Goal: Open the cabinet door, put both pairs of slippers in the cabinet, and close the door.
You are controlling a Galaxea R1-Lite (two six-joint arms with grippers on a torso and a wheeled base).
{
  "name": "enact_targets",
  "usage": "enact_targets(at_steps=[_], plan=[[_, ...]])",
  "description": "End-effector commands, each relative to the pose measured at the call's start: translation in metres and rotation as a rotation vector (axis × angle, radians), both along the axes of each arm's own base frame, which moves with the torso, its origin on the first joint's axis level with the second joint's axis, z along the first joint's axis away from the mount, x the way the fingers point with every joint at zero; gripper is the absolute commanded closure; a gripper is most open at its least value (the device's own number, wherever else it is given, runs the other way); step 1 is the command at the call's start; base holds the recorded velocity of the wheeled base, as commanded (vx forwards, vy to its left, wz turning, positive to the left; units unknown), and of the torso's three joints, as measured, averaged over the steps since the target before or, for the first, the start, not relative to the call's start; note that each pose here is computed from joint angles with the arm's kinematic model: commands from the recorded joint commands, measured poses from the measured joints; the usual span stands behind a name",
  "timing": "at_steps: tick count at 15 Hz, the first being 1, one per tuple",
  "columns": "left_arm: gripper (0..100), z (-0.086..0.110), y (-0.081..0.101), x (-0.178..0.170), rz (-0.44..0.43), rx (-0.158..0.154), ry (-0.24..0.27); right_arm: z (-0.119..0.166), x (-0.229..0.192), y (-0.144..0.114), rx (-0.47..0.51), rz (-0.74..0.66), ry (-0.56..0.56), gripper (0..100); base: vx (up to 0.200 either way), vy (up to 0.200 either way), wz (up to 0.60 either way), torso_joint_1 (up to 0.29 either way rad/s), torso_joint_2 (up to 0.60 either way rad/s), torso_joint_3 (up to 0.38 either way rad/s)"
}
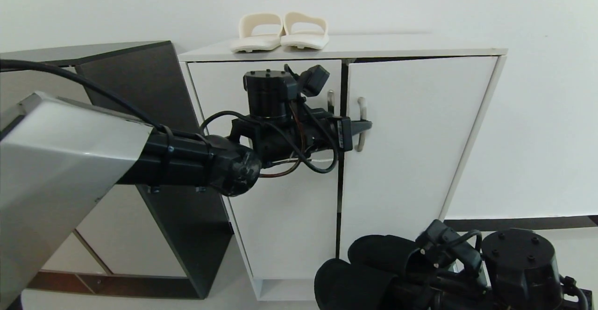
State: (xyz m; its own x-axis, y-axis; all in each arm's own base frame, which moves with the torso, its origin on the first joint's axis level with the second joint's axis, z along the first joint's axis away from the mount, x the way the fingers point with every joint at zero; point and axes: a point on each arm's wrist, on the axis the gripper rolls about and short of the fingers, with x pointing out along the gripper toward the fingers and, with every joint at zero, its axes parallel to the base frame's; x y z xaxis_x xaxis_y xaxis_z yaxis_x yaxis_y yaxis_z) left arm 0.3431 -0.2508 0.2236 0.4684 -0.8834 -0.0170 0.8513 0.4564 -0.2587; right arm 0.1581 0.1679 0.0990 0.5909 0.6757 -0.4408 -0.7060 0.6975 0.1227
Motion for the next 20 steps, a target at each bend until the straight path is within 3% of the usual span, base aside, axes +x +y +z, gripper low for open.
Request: enact_targets(at_steps=[1, 6, 8, 10, 12, 14, 20], plan=[[100, 0.007, 0.008, -0.019, -0.012, -0.016, -0.018, 0.003, -0.007, -0.005, 0.020, 0.048, 0.008, 100, 0.000, 0.000, 0.00, 0.000, 0.00, 0.000], [100, 0.008, 0.021, -0.058, -0.044, -0.025, -0.027, 0.002, -0.010, -0.007, 0.021, 0.075, 0.010, 100, 0.000, 0.000, 0.00, 0.000, 0.00, 0.000], [100, 0.015, 0.034, -0.086, -0.057, -0.028, -0.037, 0.002, -0.011, -0.008, 0.021, 0.083, 0.016, 100, 0.000, 0.000, 0.00, 0.000, 0.00, 0.000], [100, 0.017, 0.042, -0.091, -0.046, -0.033, -0.046, 0.001, -0.012, -0.008, 0.019, 0.086, 0.017, 100, 0.000, 0.000, 0.00, 0.000, 0.00, 0.000], [100, 0.019, 0.051, -0.078, 0.000, -0.053, -0.076, 0.001, -0.012, -0.007, 0.015, 0.091, 0.015, 100, 0.000, 0.000, 0.00, 0.000, 0.00, 0.000], [100, 0.015, 0.052, -0.068, 0.025, -0.056, -0.073, 0.001, -0.012, -0.007, 0.015, 0.094, 0.014, 100, 0.000, 0.000, 0.00, 0.000, 0.00, 0.000], [100, 0.004, 0.033, -0.021, 0.101, -0.073, -0.056, 0.000, -0.014, -0.006, 0.011, 0.103, 0.017, 100, 0.000, 0.000, 0.00, 0.000, 0.00, 0.000]])
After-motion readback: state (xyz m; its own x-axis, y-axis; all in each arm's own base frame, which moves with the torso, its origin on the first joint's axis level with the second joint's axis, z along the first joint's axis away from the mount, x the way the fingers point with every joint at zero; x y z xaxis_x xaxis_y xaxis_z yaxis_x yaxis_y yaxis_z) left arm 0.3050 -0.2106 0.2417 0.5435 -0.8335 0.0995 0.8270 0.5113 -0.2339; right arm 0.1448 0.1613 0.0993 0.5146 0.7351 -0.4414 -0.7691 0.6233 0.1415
